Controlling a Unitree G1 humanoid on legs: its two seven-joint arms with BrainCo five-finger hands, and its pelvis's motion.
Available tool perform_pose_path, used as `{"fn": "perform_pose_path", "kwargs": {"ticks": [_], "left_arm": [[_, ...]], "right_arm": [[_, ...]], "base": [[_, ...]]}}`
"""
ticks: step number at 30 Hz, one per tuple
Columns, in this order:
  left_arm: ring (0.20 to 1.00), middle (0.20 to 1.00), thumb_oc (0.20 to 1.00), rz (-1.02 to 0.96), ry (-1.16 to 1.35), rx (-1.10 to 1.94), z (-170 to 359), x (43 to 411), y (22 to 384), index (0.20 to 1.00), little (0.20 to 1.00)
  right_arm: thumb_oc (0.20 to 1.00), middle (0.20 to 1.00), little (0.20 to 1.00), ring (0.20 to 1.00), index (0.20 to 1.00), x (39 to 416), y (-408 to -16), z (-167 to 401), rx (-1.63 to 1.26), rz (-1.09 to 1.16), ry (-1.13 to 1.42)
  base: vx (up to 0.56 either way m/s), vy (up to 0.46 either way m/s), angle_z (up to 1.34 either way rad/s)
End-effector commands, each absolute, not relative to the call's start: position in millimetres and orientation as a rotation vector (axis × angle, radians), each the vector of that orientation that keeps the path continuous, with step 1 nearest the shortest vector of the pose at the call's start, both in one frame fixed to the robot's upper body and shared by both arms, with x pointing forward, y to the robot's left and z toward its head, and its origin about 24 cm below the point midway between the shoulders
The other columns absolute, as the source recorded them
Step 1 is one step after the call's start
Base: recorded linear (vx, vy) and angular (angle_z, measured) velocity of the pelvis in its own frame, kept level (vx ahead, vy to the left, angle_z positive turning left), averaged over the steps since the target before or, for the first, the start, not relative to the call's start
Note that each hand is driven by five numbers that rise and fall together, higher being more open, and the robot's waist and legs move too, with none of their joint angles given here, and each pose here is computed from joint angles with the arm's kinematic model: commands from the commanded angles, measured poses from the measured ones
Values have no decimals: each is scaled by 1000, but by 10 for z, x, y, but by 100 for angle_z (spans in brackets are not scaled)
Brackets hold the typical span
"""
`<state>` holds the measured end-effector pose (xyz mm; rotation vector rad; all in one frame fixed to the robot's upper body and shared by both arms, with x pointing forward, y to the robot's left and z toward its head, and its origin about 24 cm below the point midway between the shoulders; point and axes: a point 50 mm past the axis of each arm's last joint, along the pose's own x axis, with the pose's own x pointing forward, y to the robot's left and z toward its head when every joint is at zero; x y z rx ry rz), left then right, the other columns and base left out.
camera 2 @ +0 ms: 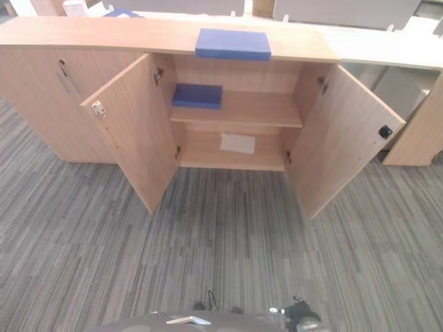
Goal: Put the empty folder in the office cabinet
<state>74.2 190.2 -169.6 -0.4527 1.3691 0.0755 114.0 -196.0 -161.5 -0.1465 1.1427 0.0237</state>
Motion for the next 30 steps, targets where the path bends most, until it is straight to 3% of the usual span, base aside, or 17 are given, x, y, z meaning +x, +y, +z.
{"fn": "perform_pose_path", "kwargs": {"ticks": [1,10,15,22,30], "left_arm": [[1000,1000,1000,100,1365,-470,-1703,778,1865,1000,1000],[1000,1000,1000,136,1401,-497,-1718,646,1931,1000,1000],[1000,1000,1000,166,1432,-508,-1745,454,1926,1000,1000],[1000,1000,1000,93,1432,-467,-1755,350,1901,1000,1000],[1000,1000,1000,67,1284,-449,-1701,732,1911,1000,1000]], "right_arm": [[1000,1000,1000,1000,1000,1363,-2166,-1489,-100,-94,1014],[1000,1000,1000,1000,1000,1231,-2202,-1507,-27,-158,976],[1000,1000,1000,1000,1000,1050,-2221,-1549,-48,-143,1022],[1000,1000,1000,1000,1000,998,-2338,-1550,-69,-176,1060],[1000,1000,1000,1000,1000,1036,-2536,-1487,-165,-156,1057]], "base": [[41,78,-22],[309,-58,5],[636,-190,21],[437,-186,29],[293,-194,7]]}}
